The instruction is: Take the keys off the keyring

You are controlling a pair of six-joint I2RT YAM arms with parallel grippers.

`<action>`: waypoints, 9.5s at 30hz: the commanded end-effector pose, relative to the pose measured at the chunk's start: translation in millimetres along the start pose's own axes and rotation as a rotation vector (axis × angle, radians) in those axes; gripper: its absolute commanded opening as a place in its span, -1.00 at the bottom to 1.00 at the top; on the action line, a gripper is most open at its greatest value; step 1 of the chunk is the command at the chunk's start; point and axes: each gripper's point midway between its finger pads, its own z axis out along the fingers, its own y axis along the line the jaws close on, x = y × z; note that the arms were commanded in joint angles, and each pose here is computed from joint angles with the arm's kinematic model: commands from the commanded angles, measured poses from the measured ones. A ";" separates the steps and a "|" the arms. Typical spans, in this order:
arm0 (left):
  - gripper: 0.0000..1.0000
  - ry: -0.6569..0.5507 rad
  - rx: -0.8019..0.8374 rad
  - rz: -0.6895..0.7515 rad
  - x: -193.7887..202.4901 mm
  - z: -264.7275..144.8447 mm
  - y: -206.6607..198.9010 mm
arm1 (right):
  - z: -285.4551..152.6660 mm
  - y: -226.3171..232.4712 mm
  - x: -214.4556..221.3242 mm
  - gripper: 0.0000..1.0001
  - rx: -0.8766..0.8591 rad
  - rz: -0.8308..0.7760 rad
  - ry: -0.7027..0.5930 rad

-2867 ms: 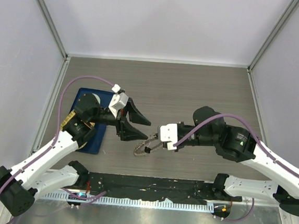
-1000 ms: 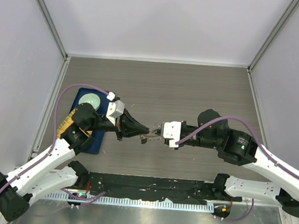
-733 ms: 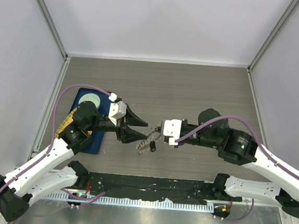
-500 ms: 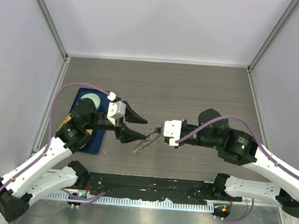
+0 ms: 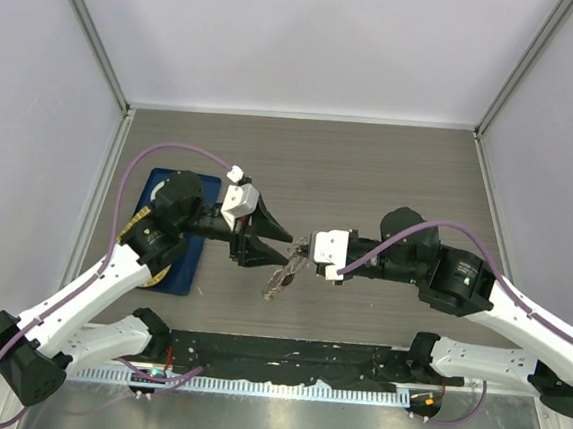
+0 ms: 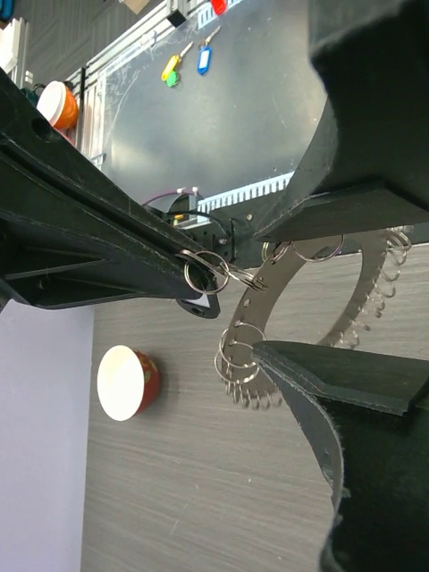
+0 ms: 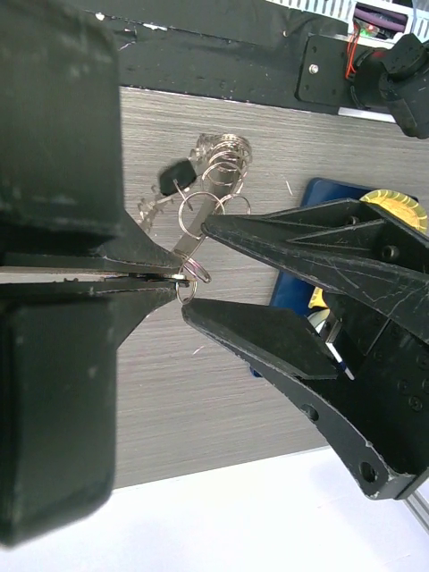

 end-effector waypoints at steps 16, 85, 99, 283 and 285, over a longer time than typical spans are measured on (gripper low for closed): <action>-0.99 -0.034 0.069 -0.017 -8.6 4.9 -14.4 | 0.2 -20.5 -24.6 -0.99 0.073 -0.003 -0.068; -1.00 0.075 -0.397 0.449 7.9 -18.0 62.0 | 23.3 -1.1 38.0 -0.99 0.090 0.046 0.055; -1.00 0.112 -0.481 0.410 11.8 -27.5 73.3 | 29.7 5.2 63.5 -0.99 0.109 0.091 0.119; -1.00 -0.660 -0.140 -0.037 -67.9 -35.7 27.9 | 18.3 -60.0 -16.4 -0.37 0.041 1.007 -0.445; -1.00 -0.663 -0.140 -0.034 -69.6 -36.2 27.5 | 20.0 -60.0 -16.1 -0.37 0.042 1.010 -0.446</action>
